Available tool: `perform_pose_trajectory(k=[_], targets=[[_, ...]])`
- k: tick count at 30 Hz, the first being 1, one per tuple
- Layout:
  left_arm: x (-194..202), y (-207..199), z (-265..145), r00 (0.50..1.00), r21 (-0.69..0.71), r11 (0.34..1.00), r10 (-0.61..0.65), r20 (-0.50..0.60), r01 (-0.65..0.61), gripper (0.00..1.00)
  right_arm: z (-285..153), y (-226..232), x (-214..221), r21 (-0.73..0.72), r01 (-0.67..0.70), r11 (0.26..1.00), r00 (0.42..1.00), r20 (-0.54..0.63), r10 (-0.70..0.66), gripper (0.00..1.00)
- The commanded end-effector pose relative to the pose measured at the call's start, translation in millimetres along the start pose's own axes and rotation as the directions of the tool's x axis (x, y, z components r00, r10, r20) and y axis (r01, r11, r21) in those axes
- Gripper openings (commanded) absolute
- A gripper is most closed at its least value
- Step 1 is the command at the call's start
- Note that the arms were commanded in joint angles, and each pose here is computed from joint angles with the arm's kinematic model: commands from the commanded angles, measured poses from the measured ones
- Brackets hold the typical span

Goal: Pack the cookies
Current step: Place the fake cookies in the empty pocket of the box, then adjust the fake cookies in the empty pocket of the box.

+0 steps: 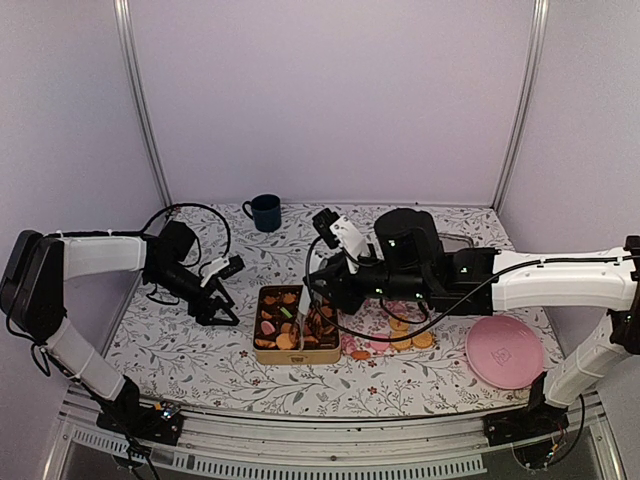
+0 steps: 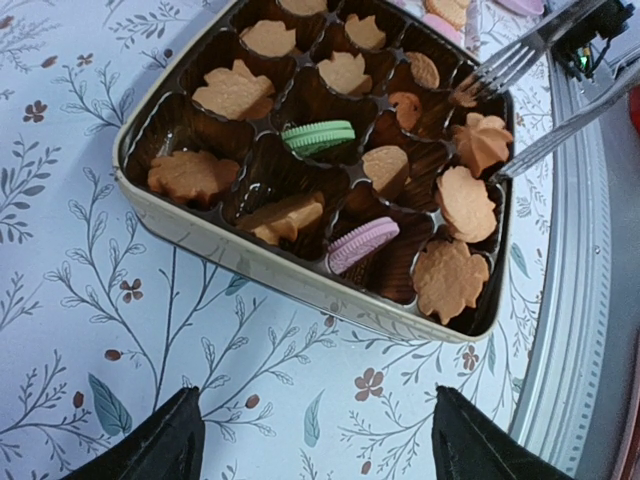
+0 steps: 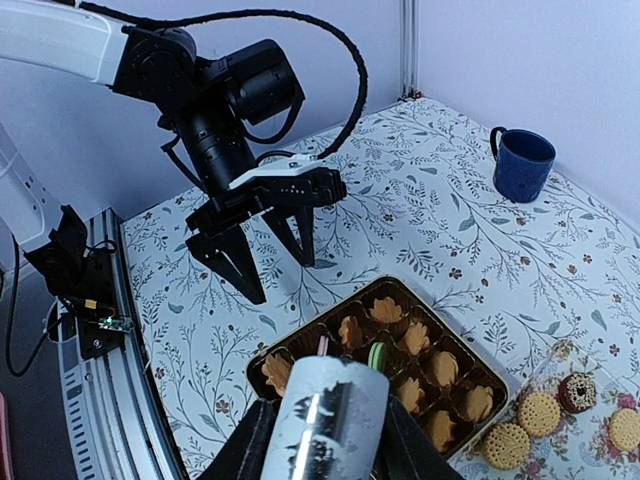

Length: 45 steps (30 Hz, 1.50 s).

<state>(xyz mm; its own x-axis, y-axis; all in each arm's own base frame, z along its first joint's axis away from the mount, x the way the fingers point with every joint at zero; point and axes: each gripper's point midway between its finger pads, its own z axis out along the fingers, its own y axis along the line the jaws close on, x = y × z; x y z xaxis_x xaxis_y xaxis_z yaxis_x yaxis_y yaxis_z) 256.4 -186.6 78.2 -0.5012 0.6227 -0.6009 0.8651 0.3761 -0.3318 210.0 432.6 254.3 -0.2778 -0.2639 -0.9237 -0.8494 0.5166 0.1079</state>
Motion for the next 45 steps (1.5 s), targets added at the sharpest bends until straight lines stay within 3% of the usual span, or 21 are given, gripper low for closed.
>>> perform_pose_trajectory(k=[1, 7, 15, 18, 29, 38, 45], targets=[[-3, 0, -4, 1.000, -0.003, 1.000, 0.019, 0.019, -0.019, 0.79, -9, 2, -31, 0.008, -0.003, 1.000, 0.996, 0.090, 0.003, 0.34], [-4, 0, -5, 1.000, 0.001, 1.000, 0.017, 0.026, -0.017, 0.79, -21, -3, -44, 0.037, 0.017, 0.999, 0.992, 0.122, -0.021, 0.34], [-4, 0, -4, 1.000, 0.003, 1.000, 0.014, 0.025, -0.015, 0.79, -26, -2, -43, 0.030, 0.022, 0.999, 0.992, 0.121, -0.025, 0.16], [-4, 0, -5, 1.000, 0.001, 1.000, 0.014, 0.025, -0.014, 0.79, -23, 2, -40, 0.004, 0.026, 1.000, 0.993, 0.112, -0.026, 0.14], [-3, -1, -4, 1.000, 0.004, 1.000, 0.016, 0.024, -0.016, 0.79, -12, 4, -33, -0.004, 0.070, 0.998, 0.994, 0.086, -0.069, 0.18], [-3, -1, -6, 1.000, -0.004, 1.000, 0.020, 0.023, -0.020, 0.79, -1, 7, -28, -0.083, 0.129, 0.988, 0.991, 0.056, -0.125, 0.29], [-3, 0, -6, 1.000, -0.007, 1.000, 0.019, 0.022, -0.019, 0.79, -8, 6, -49, -0.115, 0.149, 0.982, 0.986, 0.097, -0.138, 0.29]])
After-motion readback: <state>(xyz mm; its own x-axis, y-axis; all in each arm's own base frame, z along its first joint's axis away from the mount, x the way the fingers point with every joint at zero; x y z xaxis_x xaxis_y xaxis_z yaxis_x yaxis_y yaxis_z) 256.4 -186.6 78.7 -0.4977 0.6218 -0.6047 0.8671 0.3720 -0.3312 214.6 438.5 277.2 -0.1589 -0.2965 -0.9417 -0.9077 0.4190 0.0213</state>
